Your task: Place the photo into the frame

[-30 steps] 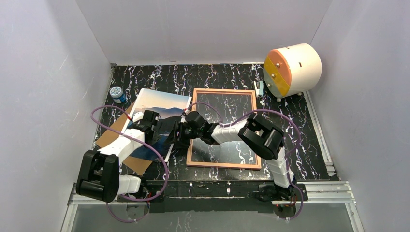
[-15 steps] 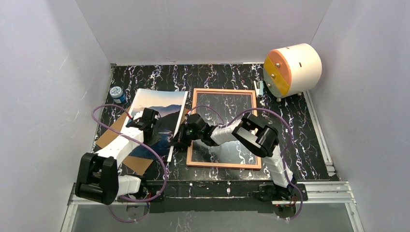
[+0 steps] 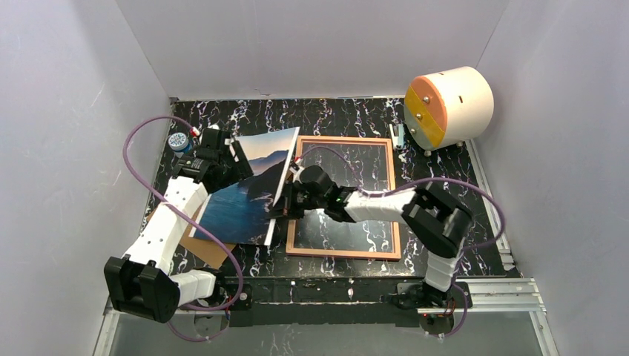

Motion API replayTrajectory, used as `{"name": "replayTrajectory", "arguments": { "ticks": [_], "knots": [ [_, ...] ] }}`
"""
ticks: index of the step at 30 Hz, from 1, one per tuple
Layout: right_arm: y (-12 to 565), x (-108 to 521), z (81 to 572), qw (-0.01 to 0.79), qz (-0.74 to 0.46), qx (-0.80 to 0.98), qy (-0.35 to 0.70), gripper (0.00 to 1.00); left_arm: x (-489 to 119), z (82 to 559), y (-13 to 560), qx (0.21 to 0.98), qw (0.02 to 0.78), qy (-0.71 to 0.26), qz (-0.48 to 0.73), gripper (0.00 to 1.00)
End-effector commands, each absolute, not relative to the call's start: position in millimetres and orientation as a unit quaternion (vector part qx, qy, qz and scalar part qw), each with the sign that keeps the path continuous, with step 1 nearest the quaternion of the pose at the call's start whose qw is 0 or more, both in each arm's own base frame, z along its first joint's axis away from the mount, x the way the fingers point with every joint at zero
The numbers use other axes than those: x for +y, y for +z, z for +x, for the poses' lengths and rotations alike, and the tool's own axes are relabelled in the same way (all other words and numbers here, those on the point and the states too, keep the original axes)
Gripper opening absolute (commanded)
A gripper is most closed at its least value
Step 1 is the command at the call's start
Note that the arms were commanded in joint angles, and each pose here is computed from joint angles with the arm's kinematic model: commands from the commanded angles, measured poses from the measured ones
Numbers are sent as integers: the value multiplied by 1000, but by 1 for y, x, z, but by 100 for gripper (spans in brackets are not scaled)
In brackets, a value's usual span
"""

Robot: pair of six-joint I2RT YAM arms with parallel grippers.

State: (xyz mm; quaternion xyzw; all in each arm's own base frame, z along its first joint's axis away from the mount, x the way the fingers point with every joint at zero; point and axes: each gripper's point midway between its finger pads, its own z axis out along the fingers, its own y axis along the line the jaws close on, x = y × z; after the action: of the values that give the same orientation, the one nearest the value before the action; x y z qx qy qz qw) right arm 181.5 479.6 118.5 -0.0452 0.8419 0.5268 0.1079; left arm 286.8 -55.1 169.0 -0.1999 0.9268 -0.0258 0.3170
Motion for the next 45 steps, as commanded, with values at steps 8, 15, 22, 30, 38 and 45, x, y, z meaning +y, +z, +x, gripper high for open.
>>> {"name": "replayTrajectory", "arguments": {
  "ticks": [8,15,22,30,38,45],
  "knots": [
    [110,403,139,110,-92,873,467,1,-118,271,160,957,253,-117,-86,85],
    [100,383,120,85,-107,881,454,1,-190,271,152,953,257,-157,-14,98],
    [93,351,111,90,-32,877,471,10,-225,279,132,957,245,-153,2,98],
    [95,341,113,99,-3,854,511,8,-262,284,126,958,261,-120,19,98],
    [98,331,114,121,1,849,515,16,-286,277,111,962,264,-42,47,98],
    [103,327,115,141,-11,842,521,7,-287,281,90,964,257,40,52,98]
  ]
}}
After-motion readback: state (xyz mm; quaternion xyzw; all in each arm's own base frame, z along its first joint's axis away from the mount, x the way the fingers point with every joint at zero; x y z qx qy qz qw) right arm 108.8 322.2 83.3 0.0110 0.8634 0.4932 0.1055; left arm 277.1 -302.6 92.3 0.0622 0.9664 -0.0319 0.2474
